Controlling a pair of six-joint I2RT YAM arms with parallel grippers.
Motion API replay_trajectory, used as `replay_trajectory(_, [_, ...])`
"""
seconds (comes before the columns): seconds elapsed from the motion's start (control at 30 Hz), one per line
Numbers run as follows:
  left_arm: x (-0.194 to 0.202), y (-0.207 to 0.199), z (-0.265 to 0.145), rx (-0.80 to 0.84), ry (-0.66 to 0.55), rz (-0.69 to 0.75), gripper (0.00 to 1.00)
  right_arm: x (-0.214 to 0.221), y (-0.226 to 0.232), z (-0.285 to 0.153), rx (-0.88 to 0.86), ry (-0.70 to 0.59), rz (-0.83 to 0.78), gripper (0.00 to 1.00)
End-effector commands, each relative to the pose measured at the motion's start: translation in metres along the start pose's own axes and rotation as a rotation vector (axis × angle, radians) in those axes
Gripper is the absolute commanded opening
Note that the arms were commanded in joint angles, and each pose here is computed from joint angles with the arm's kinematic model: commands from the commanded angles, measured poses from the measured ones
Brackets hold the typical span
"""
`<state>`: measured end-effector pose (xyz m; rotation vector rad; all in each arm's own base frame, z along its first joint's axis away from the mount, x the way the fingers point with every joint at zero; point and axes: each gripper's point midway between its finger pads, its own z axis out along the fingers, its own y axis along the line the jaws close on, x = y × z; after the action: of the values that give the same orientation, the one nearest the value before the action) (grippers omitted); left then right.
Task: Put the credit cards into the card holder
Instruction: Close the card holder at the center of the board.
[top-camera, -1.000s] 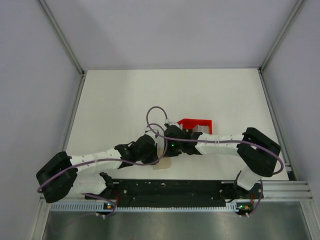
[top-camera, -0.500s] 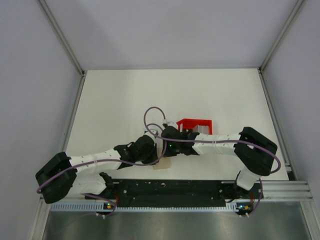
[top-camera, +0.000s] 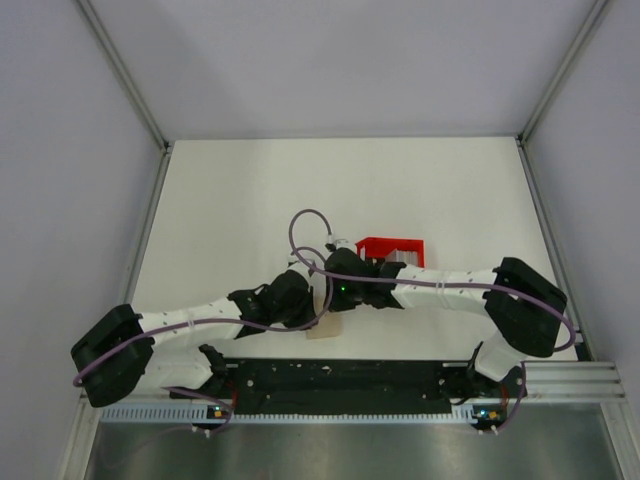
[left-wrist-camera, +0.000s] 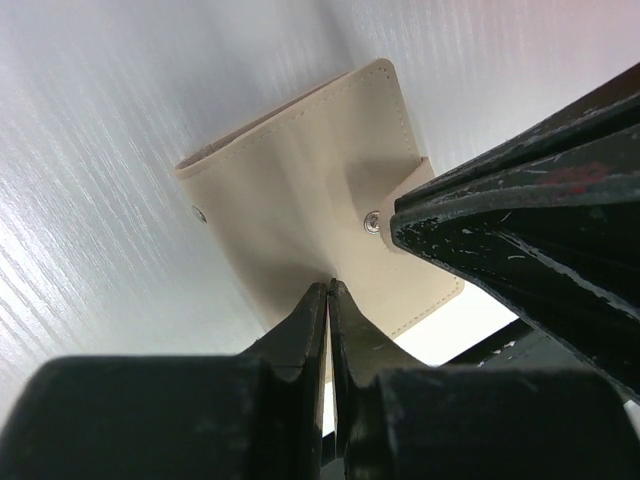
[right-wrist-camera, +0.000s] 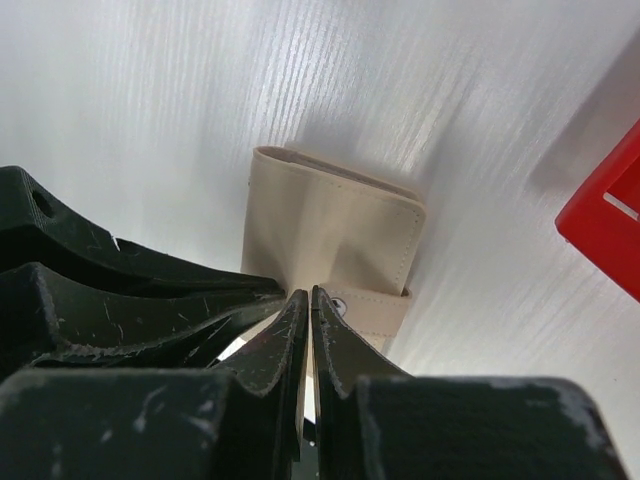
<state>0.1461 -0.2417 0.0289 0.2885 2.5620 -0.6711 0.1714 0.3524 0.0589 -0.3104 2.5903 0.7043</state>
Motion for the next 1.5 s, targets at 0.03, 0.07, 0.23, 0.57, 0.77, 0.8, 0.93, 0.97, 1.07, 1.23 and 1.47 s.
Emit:
replay_trajectory(0.03, [0.019, 0.017, 0.002, -0.051, 0.05, 0.0, 0.08, 0.003, 0.001, -0.004, -0.007, 0.001, 0.02, 0.04])
replay_trajectory(0.07, [0.019, 0.017, 0.002, -0.051, 0.05, 0.002, 0.07, 0.005, -0.002, -0.003, 0.0, 0.002, 0.028, 0.04])
replay_trajectory(0.23, [0.02, 0.016, 0.003, -0.045, 0.053, 0.006, 0.07, 0.006, -0.004, -0.001, 0.004, 0.007, 0.033, 0.04])
replay_trajectory(0.57, [0.02, 0.015, 0.003, -0.041, 0.053, 0.007, 0.07, 0.007, -0.003, 0.003, 0.004, 0.016, 0.03, 0.04])
replay_trajectory(0.77, [0.02, 0.015, 0.003, -0.04, 0.052, 0.009, 0.07, 0.011, -0.009, 0.007, 0.023, 0.025, 0.032, 0.04])
replay_trajectory(0.8, [0.02, 0.015, 0.003, -0.04, 0.054, 0.009, 0.07, 0.009, -0.008, 0.007, 0.019, 0.02, 0.03, 0.04])
replay_trajectory(0.93, [0.02, 0.015, 0.003, -0.037, 0.055, 0.01, 0.07, 0.011, -0.01, 0.01, 0.024, 0.036, 0.028, 0.04])
replay_trajectory(0.97, [0.02, 0.015, 0.003, -0.038, 0.054, 0.01, 0.07, 0.011, -0.008, 0.011, 0.021, 0.037, 0.027, 0.04])
replay_trajectory(1.07, [0.02, 0.015, 0.003, -0.037, 0.053, 0.009, 0.07, 0.011, -0.009, 0.013, 0.022, 0.038, 0.025, 0.04])
replay_trajectory(1.23, [0.02, 0.015, 0.003, -0.038, 0.054, 0.009, 0.07, 0.012, -0.008, 0.015, 0.019, 0.046, 0.024, 0.04])
replay_trajectory(1.47, [0.02, 0.014, 0.003, -0.034, 0.055, 0.012, 0.07, 0.014, -0.008, 0.017, 0.02, 0.06, 0.018, 0.04])
